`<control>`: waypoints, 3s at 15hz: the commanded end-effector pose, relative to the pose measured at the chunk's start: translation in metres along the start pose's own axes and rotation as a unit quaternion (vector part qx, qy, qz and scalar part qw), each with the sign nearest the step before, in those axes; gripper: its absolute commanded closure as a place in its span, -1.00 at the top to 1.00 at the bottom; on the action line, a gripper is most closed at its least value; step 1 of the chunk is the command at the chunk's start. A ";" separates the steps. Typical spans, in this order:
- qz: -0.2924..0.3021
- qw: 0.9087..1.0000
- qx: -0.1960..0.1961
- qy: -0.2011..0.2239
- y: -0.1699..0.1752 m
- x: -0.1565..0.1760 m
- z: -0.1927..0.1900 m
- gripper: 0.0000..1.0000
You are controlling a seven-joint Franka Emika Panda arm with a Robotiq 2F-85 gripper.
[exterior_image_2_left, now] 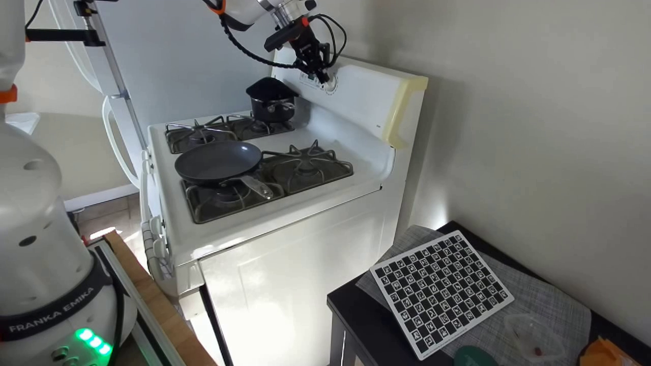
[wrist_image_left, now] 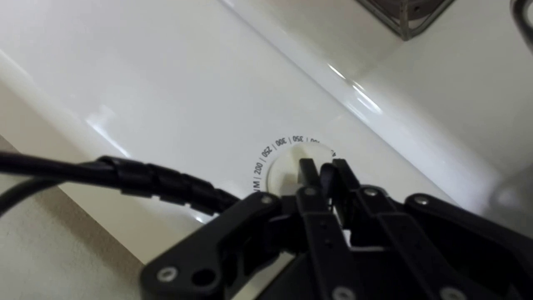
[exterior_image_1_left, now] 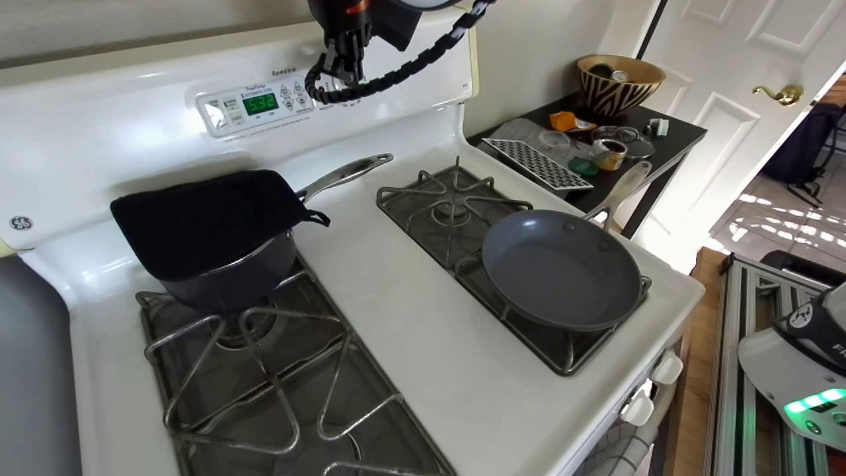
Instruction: Turn the knob to the left.
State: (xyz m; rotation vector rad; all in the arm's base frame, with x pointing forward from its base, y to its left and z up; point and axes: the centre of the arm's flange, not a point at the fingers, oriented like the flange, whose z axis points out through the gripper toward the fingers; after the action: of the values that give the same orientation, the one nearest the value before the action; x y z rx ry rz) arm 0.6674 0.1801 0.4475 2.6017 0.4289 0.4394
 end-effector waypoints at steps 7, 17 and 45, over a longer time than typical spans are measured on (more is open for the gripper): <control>-0.046 0.999 -0.009 -0.023 -0.004 0.000 0.010 -0.98; -0.146 0.986 -0.057 -0.050 -0.016 0.006 0.016 -0.98; -0.389 0.902 -0.156 -0.102 -0.059 0.002 0.032 -0.98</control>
State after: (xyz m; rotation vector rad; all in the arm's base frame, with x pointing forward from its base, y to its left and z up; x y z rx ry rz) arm 0.6636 0.2257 0.4155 1.9710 1.1221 0.0302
